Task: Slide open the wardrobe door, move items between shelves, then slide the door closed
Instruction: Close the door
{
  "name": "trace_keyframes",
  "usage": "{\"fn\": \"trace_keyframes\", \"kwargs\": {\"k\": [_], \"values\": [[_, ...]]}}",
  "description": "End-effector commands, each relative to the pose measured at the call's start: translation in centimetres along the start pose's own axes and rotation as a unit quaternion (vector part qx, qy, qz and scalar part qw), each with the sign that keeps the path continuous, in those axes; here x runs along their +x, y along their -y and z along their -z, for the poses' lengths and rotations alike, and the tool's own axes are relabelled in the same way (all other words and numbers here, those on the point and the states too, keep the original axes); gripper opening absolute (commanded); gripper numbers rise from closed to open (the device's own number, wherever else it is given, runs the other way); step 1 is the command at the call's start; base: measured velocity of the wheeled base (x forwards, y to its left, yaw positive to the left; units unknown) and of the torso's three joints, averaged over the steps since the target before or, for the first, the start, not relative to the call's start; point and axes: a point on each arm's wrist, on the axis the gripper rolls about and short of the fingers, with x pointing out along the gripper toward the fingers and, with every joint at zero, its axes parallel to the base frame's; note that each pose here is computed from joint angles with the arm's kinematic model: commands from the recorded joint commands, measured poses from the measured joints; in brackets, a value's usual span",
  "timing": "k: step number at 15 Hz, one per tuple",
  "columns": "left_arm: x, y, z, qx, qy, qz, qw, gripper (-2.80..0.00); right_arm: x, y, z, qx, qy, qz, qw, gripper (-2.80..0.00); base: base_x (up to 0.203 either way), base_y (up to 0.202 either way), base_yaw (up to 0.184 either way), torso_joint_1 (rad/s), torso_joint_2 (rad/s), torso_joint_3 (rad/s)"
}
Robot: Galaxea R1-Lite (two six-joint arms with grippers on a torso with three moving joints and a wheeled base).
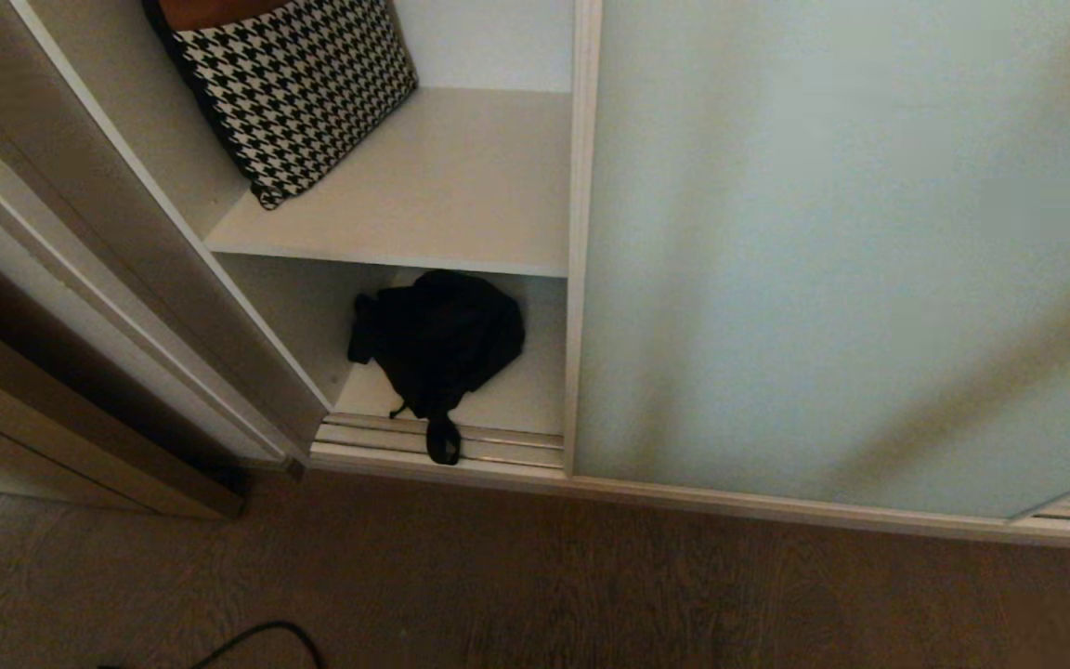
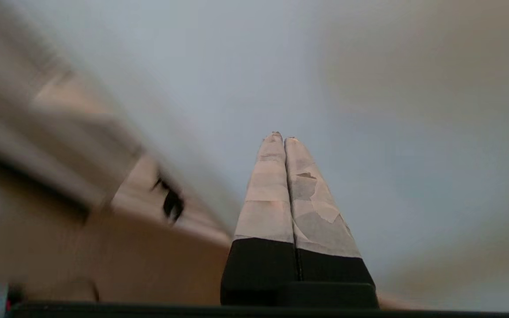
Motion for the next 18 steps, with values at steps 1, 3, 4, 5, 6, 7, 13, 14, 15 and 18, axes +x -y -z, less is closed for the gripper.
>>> {"fn": "trace_keyframes", "kwargs": {"k": [1, 3, 4, 5, 6, 7, 13, 14, 15, 18], "values": [[0.0, 0.0, 0.0, 0.000, -0.001, 0.000, 1.0000, -2.80, 2.1, -1.7, 0.4, -0.032, -0.020, -0.067, 0.997, -2.80, 0.000, 0.000, 0.000, 0.000, 0.00, 0.000], [0.0, 0.0, 0.0, 0.000, -0.001, 0.000, 1.0000, -2.80, 4.5, -3.9, 0.6, -0.065, -0.033, -0.113, 0.991, -2.80, 0.000, 0.000, 0.000, 0.000, 0.00, 0.000], [0.0, 0.0, 0.0, 0.000, -0.001, 0.000, 1.0000, -2.80, 6.0, -4.8, 0.9, -0.078, -0.039, -0.124, 0.988, -2.80, 0.000, 0.000, 0.000, 0.000, 0.00, 0.000], [0.0, 0.0, 0.0, 0.000, -0.001, 0.000, 1.0000, -2.80, 7.6, -5.7, 1.3, -0.086, -0.043, -0.131, 0.987, -2.80, 0.000, 0.000, 0.000, 0.000, 0.00, 0.000], [0.0, 0.0, 0.0, 0.000, -0.001, 0.000, 1.0000, -2.80, 9.1, -6.3, 1.6, -0.089, -0.040, -0.134, 0.986, -2.80, 0.000, 0.000, 0.000, 0.000, 0.00, 0.000], [0.0, 0.0, 0.0, 0.000, -0.001, 0.000, 1.0000, -2.80, 10.5, -7.1, 1.7, -0.090, -0.035, -0.132, 0.986, -2.80, 0.000, 0.000, 0.000, 0.000, 0.00, 0.000], [0.0, 0.0, 0.0, 0.000, -0.001, 0.000, 1.0000, -2.80, 13.6, -13.4, 4.3, -0.096, -0.037, -0.143, 0.984, -2.80, 0.000, 0.000, 0.000, 0.000, 0.00, 0.000], [0.0, 0.0, 0.0, 0.000, -0.001, 0.000, 1.0000, -2.80, 14.2, -14.2, 4.7, -0.095, -0.034, -0.147, 0.984, -2.80, 0.000, 0.000, 0.000, 0.000, 0.00, 0.000], [0.0, 0.0, 0.0, 0.000, -0.001, 0.000, 1.0000, -2.80, 14.6, -15.1, 5.1, -0.092, -0.030, -0.146, 0.985, -2.80, 0.000, 0.000, 0.000, 0.000, 0.00, 0.000], [0.0, 0.0, 0.0, 0.000, -0.001, 0.000, 1.0000, -2.80, 16.0, -16.3, 6.6, -0.091, -0.038, -0.127, 0.987, -2.80, 0.000, 0.000, 0.000, 0.000, 0.00, 0.000]]}}
